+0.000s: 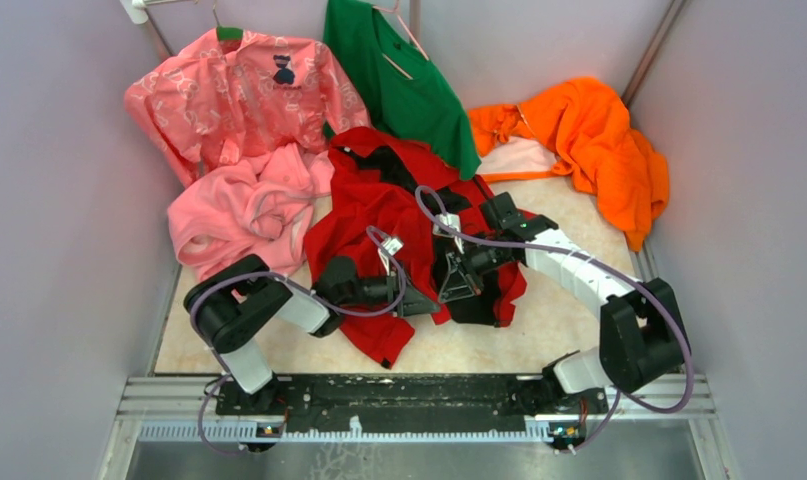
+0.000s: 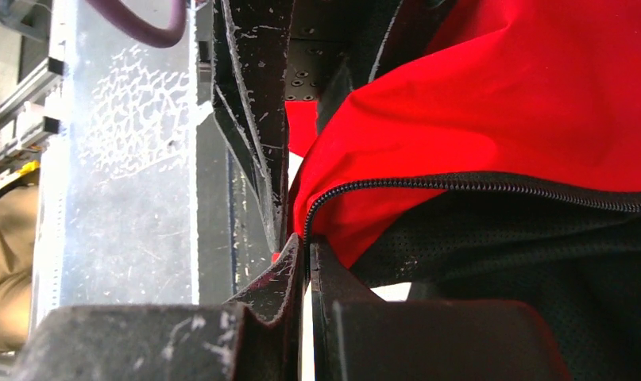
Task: Zip up the jacket
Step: Pick up the jacket from the center of the board.
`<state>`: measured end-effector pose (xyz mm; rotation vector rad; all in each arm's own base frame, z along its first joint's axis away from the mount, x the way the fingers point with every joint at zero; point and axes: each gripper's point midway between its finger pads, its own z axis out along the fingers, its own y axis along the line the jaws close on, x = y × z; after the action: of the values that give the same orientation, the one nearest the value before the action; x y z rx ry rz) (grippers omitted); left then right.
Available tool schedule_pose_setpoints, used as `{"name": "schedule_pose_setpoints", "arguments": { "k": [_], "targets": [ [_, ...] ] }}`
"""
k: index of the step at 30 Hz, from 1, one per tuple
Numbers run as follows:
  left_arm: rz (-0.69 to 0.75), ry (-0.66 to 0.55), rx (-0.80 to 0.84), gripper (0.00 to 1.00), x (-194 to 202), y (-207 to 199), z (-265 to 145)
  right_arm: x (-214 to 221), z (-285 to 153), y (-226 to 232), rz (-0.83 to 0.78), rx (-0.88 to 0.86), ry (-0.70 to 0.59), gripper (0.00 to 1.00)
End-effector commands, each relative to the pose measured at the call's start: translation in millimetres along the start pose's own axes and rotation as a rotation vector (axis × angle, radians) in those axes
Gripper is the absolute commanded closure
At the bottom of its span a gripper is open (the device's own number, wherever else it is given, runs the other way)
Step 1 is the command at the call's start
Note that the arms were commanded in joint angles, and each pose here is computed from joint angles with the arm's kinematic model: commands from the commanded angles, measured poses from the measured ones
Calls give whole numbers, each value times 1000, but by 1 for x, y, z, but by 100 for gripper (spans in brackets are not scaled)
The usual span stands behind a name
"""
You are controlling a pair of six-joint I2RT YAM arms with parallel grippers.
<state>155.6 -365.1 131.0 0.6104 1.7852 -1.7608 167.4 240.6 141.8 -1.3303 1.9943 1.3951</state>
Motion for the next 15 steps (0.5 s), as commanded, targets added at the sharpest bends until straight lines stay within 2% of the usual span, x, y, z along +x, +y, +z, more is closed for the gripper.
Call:
{"name": "schedule_pose_setpoints", "arguments": {
  "k": [1,9,10,13,15],
  "targets": [
    [32,-8,64,62,-10,-8,8,-25,-12,-9,-108,94,-23,100],
    [15,15,49,75,-5,-4,8,-34,-15,-14,-139,147,-32,100],
    [15,17,50,79,-5,-4,8,-35,-15,-14,-141,149,-33,100],
    [16,29,64,100,-4,-7,8,-37,-13,-13,-143,150,-34,100],
    [14,28,67,100,-3,-8,7,-37,-12,-12,-134,142,-41,100]
  ]
}}
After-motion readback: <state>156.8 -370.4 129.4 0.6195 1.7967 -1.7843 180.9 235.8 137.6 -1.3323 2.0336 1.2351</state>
